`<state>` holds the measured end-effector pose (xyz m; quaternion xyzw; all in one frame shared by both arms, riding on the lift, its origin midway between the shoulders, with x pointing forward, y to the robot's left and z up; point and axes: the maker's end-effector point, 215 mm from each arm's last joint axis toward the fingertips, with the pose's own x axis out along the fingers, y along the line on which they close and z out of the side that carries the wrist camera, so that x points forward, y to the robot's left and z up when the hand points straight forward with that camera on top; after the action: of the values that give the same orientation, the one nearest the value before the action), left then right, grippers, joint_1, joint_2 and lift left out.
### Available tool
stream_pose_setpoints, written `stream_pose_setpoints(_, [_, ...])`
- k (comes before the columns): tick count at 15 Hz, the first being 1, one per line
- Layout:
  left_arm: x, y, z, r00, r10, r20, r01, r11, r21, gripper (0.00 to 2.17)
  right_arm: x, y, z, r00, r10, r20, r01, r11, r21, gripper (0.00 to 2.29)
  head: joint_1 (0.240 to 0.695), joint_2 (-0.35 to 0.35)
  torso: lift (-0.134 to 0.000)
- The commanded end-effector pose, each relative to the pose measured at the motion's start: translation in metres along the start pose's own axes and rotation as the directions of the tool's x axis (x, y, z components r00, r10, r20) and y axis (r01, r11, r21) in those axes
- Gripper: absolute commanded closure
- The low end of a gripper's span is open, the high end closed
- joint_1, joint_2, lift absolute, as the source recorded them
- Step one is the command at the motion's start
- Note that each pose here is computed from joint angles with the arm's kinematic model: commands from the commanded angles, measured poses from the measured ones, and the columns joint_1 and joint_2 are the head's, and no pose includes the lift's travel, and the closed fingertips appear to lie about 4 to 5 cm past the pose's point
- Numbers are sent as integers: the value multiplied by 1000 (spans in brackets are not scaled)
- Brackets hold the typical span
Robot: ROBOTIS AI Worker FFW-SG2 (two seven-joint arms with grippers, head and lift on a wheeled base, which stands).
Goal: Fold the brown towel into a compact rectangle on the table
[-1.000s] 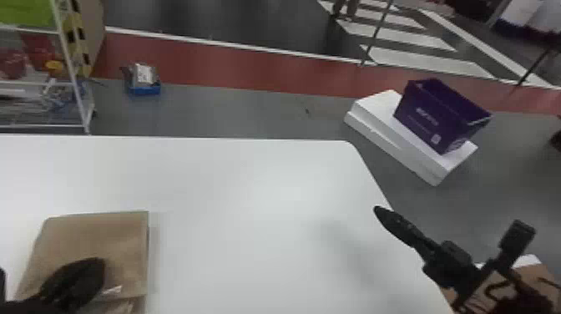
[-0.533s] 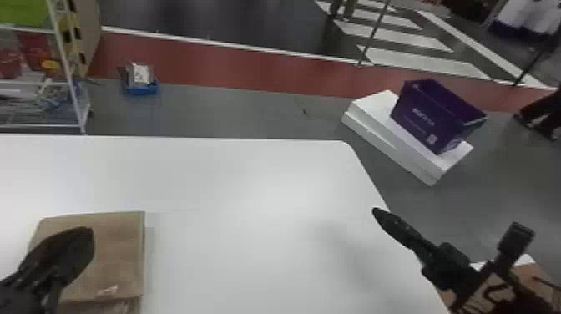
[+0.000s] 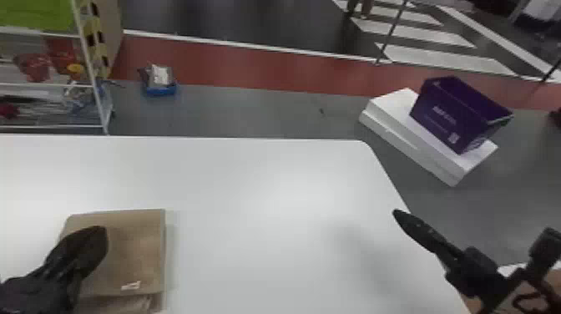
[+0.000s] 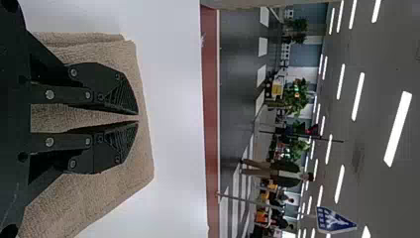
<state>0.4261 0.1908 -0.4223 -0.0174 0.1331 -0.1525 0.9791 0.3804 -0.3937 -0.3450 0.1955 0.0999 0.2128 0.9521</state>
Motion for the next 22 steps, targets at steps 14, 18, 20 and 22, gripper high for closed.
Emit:
stream_pose_setpoints(14, [-28,-59,-48,992,-94,-85,95,995,6,971,-19,-4,10,1000,-10,28,10,1000,5,2243,695,-350,-124])
stream_pose_setpoints(18, [-41,-63,0,996,-90,-6,90,996,13,967,-14,-1,9,1000,1,25,-1,1000,6,2243,695,-350,-124])
stream_pose_setpoints(20, [-55,-65,42,992,-102,70,104,994,-21,967,0,13,9,1000,20,18,-20,1000,-1,2243,695,-350,-124])
stream_pose_setpoints(22, [-66,-67,89,985,-89,147,92,996,-12,917,27,41,12,1000,-12,3,12,1000,-16,2010,695,-350,-124])
